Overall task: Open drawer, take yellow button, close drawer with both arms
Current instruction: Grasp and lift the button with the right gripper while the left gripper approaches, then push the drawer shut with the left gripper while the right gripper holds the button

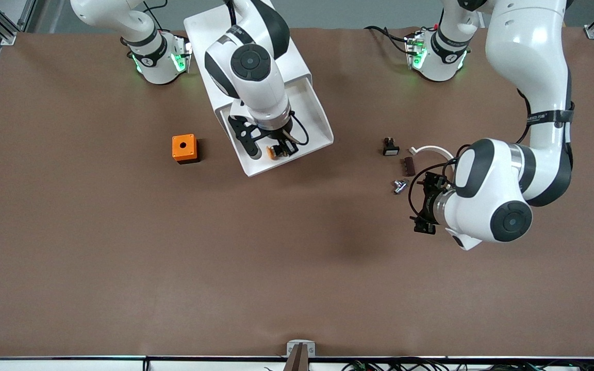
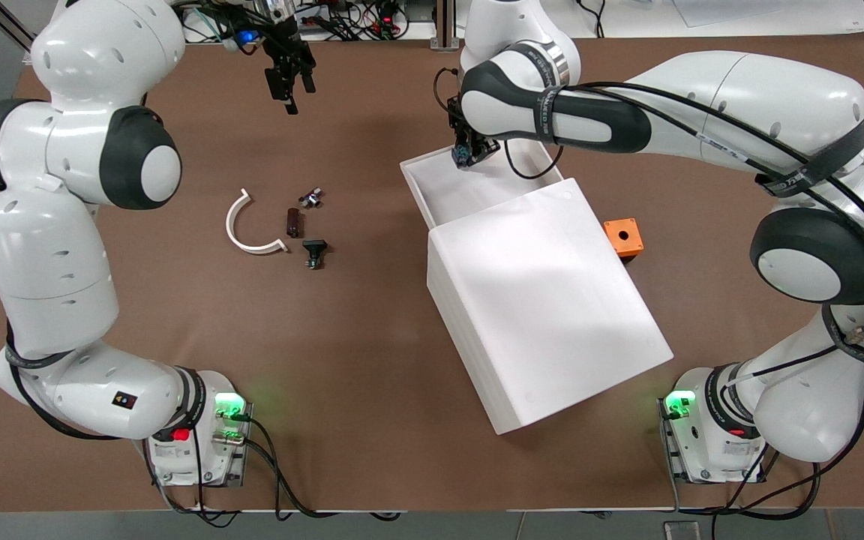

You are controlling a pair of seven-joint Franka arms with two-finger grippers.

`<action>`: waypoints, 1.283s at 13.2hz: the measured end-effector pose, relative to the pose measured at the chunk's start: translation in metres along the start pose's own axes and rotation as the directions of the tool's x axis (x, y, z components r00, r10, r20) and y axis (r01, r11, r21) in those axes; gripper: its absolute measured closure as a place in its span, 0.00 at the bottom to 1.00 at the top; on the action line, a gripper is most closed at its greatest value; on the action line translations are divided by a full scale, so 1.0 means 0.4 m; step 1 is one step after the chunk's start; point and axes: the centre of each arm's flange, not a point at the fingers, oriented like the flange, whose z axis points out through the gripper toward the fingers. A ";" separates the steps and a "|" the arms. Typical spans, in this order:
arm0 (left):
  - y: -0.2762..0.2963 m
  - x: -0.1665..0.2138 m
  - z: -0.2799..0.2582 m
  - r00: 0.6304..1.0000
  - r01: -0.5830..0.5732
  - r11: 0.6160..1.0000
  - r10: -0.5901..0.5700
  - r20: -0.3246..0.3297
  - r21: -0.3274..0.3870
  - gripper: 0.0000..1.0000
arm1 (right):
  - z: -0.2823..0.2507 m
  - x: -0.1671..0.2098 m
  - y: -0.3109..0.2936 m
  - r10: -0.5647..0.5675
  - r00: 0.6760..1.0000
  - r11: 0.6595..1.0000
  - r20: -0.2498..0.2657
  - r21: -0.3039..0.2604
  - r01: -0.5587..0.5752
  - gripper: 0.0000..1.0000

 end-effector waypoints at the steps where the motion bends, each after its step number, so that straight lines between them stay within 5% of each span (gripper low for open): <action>1: -0.003 -0.013 -0.024 0.996 -0.088 0.996 0.088 -0.003 -0.030 0.00 | -0.009 0.017 -0.006 -0.023 1.000 1.000 -0.002 0.005 0.023 0.59; 6: 0.010 -0.097 -0.039 0.950 -0.314 0.944 0.312 -0.028 -0.104 0.00 | -0.128 0.229 -0.049 -0.171 0.985 0.985 -0.004 -0.018 0.171 0.59; 12: 0.058 -0.205 -0.006 0.778 -0.628 0.756 0.613 -0.138 -0.185 0.00 | -0.214 0.542 -0.036 -0.424 0.905 0.904 0.021 -0.051 0.425 0.59; 17: 0.078 -0.444 0.121 0.655 -0.755 0.635 0.722 -0.221 -0.162 0.00 | -0.214 0.765 0.011 -0.550 0.834 0.832 0.046 -0.058 0.551 0.59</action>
